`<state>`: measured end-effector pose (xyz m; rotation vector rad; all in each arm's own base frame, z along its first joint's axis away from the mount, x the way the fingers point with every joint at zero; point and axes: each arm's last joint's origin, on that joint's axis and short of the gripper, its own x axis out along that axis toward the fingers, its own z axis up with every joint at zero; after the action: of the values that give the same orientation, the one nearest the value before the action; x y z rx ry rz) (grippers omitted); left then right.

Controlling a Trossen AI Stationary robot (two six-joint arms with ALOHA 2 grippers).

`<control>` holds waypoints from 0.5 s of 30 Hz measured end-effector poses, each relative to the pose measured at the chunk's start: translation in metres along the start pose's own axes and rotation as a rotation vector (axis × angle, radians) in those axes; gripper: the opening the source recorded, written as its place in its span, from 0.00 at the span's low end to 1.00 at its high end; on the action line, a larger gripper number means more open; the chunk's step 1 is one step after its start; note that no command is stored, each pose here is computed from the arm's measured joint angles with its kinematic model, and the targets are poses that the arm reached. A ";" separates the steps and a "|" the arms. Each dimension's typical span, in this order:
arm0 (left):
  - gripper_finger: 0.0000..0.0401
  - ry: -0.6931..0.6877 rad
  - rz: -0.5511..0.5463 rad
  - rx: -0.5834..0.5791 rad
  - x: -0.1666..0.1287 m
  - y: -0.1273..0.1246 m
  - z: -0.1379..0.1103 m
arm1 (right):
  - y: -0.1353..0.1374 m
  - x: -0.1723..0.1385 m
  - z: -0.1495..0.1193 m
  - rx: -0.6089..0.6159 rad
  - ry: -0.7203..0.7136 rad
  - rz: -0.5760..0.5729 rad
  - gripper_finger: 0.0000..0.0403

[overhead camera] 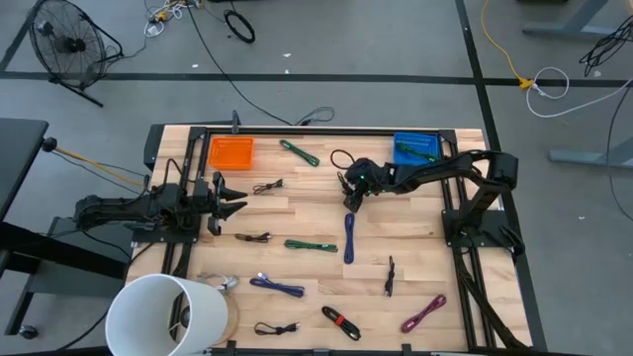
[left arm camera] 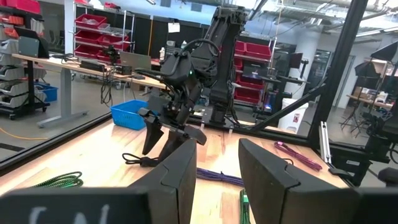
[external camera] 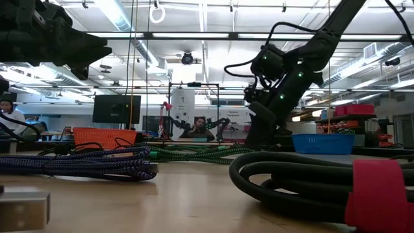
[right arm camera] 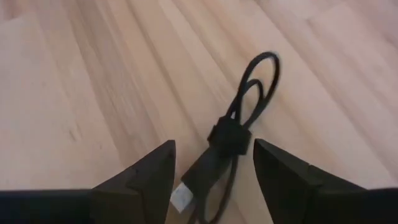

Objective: Pick & Place USB Port
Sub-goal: Put the black charger cable into the orange bin

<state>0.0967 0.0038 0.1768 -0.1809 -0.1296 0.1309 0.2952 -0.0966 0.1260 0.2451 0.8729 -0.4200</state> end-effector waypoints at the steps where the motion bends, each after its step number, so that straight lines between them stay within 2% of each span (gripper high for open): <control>1: 0.31 0.001 0.000 0.000 0.000 0.000 0.000 | 0.000 0.002 -0.003 0.000 0.018 -0.004 0.53; 6: 0.31 0.004 0.001 0.001 0.000 0.000 0.000 | 0.000 0.015 -0.007 -0.015 0.022 -0.021 0.52; 8: 0.31 0.004 0.001 0.001 0.000 0.000 0.000 | 0.000 0.019 -0.009 -0.003 0.027 -0.028 0.49; 10: 0.31 0.005 0.001 0.001 0.000 0.000 -0.001 | 0.000 0.020 -0.009 0.009 0.031 -0.026 0.39; 13: 0.31 0.007 0.002 0.001 0.000 0.000 -0.001 | 0.000 0.020 -0.009 0.008 0.035 -0.010 0.14; 15: 0.31 0.008 0.002 0.001 0.000 0.000 -0.001 | 0.000 0.020 -0.009 -0.013 0.033 0.003 0.06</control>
<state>0.0968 0.0038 0.1760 -0.1801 -0.1219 0.1320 0.3005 -0.0985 0.1046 0.2421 0.9069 -0.4081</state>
